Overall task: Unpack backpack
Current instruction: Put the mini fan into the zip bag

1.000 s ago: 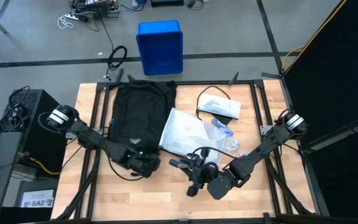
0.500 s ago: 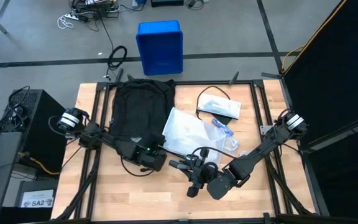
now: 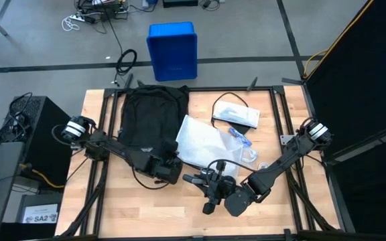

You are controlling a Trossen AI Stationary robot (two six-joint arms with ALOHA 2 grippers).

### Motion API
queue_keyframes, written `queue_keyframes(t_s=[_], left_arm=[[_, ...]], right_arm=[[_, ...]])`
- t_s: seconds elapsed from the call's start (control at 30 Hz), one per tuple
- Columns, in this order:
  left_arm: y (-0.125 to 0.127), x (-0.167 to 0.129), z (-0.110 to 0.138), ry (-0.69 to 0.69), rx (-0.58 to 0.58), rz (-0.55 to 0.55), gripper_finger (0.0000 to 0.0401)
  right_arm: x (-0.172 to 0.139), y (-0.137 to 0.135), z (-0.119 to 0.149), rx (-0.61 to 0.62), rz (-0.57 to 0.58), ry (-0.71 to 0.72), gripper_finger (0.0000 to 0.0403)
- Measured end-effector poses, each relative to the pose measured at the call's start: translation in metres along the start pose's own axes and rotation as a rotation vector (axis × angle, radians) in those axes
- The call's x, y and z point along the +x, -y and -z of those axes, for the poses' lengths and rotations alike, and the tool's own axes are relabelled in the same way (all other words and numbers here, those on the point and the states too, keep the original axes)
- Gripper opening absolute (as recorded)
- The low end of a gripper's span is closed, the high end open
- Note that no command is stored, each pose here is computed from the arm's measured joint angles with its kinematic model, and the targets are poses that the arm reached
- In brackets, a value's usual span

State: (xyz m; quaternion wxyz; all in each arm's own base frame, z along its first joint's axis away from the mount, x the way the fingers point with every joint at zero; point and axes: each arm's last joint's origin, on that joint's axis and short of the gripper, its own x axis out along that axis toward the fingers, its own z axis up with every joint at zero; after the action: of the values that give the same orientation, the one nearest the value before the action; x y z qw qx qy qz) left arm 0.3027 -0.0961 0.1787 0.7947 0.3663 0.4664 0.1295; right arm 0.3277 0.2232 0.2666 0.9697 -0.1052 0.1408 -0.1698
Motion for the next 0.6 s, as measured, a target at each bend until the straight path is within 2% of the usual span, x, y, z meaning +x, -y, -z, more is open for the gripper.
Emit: queue_keyframes(t_s=[0.17, 0.27, 0.43, 0.6], left_arm=[[-0.023, -0.033, -0.027, -0.018, -0.113, 0.033, 0.0000], [-0.041, -0.056, -0.042, -0.015, -0.190, 0.098, 0.0000], [-0.072, -0.090, -0.061, 0.010, -0.278, 0.271, 0.0000], [-0.109, -0.128, -0.073, 0.115, -0.339, 0.492, 0.0000]], right_arm=[[-0.016, -0.001, -0.010, 0.026, -0.047, 0.035, 0.0062], [-0.030, 0.000, -0.020, 0.044, -0.091, 0.071, 0.0062], [-0.054, 0.004, -0.037, 0.066, -0.158, 0.136, 0.0062], [-0.077, 0.011, -0.055, 0.070, -0.222, 0.216, 0.0062]])
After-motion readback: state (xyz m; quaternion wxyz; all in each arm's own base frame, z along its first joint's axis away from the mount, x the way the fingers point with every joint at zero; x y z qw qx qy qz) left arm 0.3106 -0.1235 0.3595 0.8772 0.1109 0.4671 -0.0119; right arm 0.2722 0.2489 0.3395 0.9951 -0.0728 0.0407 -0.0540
